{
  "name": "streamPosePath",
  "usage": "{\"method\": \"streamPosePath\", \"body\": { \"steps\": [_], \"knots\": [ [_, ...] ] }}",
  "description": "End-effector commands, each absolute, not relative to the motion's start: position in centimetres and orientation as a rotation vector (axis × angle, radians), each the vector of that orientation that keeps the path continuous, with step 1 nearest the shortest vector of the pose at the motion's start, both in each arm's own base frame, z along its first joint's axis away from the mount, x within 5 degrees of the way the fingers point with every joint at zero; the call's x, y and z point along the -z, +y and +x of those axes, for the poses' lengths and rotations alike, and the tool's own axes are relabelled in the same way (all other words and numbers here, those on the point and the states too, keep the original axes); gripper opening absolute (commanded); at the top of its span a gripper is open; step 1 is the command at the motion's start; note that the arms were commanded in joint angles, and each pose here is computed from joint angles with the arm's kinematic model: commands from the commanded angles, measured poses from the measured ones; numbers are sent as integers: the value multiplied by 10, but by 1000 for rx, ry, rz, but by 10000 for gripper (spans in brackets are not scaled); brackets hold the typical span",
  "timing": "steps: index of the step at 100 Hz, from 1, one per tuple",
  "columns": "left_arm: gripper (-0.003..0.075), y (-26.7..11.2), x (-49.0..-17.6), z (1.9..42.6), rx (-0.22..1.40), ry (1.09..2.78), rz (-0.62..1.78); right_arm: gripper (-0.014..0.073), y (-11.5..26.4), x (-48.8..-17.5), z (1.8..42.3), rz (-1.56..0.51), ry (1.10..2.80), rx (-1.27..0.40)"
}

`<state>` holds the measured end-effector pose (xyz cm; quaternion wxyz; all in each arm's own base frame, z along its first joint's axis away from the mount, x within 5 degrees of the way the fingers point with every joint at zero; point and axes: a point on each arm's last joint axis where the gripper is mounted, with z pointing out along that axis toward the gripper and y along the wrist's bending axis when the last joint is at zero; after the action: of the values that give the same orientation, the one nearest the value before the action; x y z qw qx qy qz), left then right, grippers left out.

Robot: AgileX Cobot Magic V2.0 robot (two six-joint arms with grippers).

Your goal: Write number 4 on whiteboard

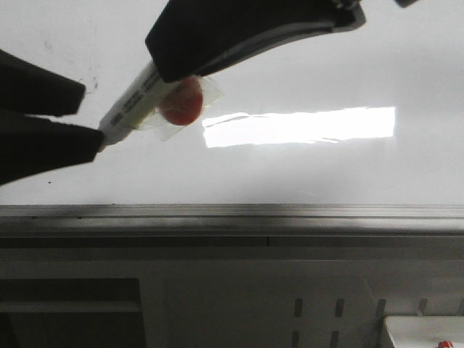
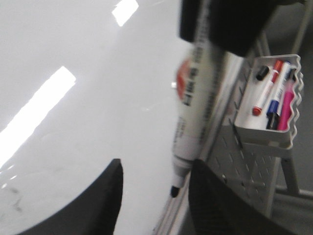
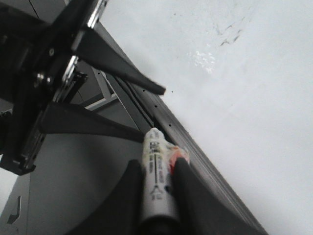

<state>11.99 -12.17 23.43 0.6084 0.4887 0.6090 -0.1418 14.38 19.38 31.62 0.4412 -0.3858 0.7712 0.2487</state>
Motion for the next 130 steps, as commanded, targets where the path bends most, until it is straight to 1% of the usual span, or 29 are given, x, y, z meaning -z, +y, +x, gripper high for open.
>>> {"method": "streamPosePath", "body": {
  "steps": [1,14,21,38,58,84,109,117,130],
  "knots": [
    [355,-115,-257,120,404,1412,918,-64,193,-346,150,-886,1779,-627],
    [355,-98,-264,116,412,1505,751,-64,187,-362,164,-846,1770,-583],
    [355,-91,-268,113,406,1519,699,-64,185,-369,174,-823,1788,-555],
    [355,-79,-274,114,413,1528,560,-64,188,-380,199,-812,1770,-470],
    [355,-74,-274,117,392,1539,522,-64,193,-386,220,-780,1771,-436],
    [355,-74,-274,117,392,1539,522,-64,197,-371,228,-816,1842,-406],
    [355,-74,-274,117,392,1539,522,-64,198,-339,222,-841,1939,-422],
    [355,-74,-274,117,392,1539,522,-64,203,-332,216,-872,1942,-434],
    [355,-74,-274,117,391,1539,523,-64,207,-331,213,-886,1929,-446]
  ]
}}
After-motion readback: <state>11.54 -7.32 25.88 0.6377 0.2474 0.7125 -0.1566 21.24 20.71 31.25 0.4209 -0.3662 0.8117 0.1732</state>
